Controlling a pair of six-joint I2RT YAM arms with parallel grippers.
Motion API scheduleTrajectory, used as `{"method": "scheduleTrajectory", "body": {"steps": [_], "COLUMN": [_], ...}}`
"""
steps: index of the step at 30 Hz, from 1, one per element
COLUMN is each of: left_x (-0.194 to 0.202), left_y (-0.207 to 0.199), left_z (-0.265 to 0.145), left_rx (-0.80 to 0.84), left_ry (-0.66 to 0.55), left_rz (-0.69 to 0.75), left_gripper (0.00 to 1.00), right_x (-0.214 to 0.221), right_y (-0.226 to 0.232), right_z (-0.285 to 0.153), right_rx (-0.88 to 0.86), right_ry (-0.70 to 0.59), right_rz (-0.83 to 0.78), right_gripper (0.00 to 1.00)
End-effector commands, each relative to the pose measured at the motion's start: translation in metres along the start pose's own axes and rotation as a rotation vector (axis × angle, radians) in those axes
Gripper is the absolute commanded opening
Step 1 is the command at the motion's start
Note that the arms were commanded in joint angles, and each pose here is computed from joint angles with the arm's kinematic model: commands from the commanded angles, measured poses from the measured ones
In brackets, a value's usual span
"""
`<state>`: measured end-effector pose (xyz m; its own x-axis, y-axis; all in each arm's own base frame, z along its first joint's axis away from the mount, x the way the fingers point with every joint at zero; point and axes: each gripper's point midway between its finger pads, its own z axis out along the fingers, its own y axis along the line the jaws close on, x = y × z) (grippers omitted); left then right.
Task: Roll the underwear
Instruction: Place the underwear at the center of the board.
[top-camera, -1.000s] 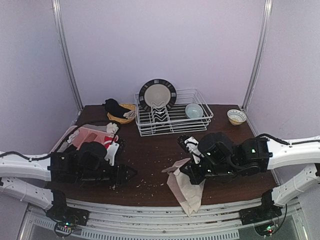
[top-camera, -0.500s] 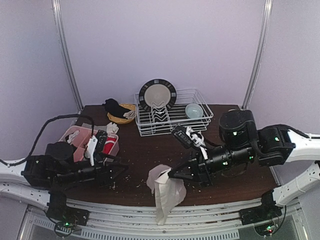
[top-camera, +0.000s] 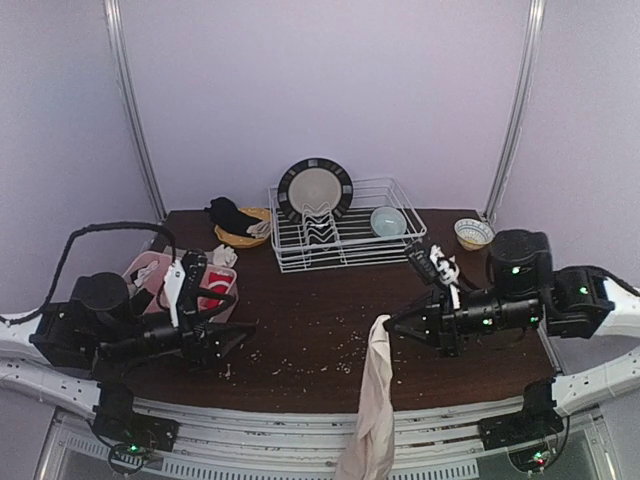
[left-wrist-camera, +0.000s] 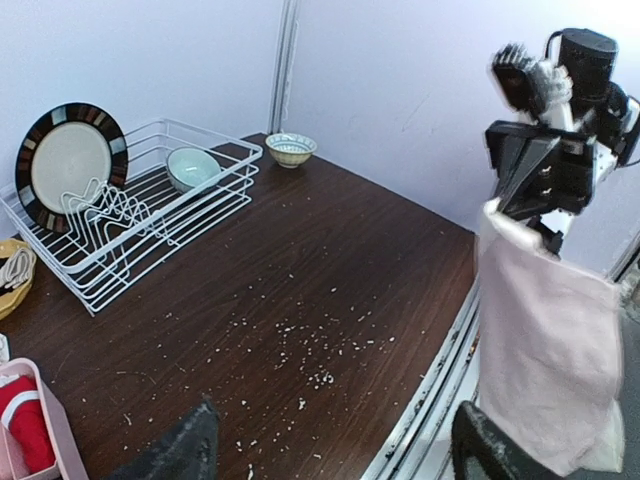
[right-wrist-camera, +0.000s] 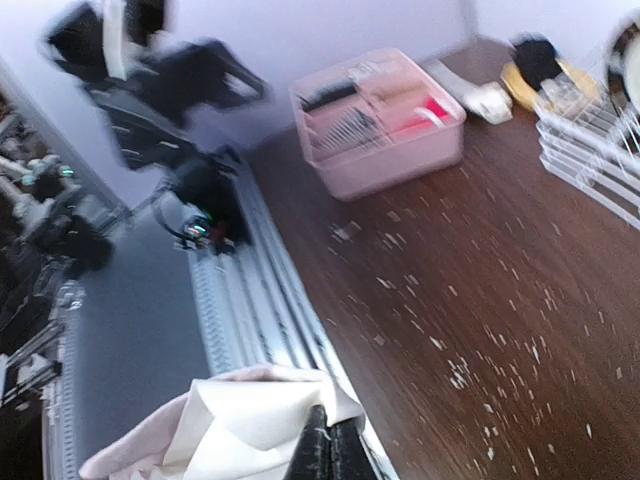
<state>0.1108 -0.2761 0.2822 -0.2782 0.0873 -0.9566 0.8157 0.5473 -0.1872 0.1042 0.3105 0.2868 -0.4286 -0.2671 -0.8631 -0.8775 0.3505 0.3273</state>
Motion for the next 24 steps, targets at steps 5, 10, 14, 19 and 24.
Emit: {"method": "scheduleTrajectory", "body": {"steps": [5, 10, 14, 19, 24], "left_x": [0.042, 0.071, 0.088, 0.126, 0.125], "left_y": [-0.006, -0.012, -0.010, 0.013, 0.007], "left_z": [0.053, 0.088, 0.132, 0.181, 0.201], "left_rx": [-0.024, -0.013, -0.029, -0.044, 0.018], "left_ry": [0.018, 0.067, 0.224, 0.426, 0.442], "left_rz": [0.073, 0.130, 0.139, 0.041, -0.002], "left_gripper": [0.98, 0.98, 0.97, 0.89, 0.86], "right_x": [0.114, 0.141, 0.135, 0.137, 0.167], "right_y": [-0.145, -0.174, -0.173, -0.170, -0.120], "right_z": [0.003, 0.008, 0.011, 0.005, 0.023], "right_rx": [0.454, 0.551, 0.555, 0.585, 0.499], "right_ry": [0.052, 0.104, 0.123, 0.169, 0.329], "right_rz": [0.346, 0.423, 0.426, 0.457, 0.451], "right_gripper": [0.00, 0.02, 0.31, 0.49, 0.54]}}
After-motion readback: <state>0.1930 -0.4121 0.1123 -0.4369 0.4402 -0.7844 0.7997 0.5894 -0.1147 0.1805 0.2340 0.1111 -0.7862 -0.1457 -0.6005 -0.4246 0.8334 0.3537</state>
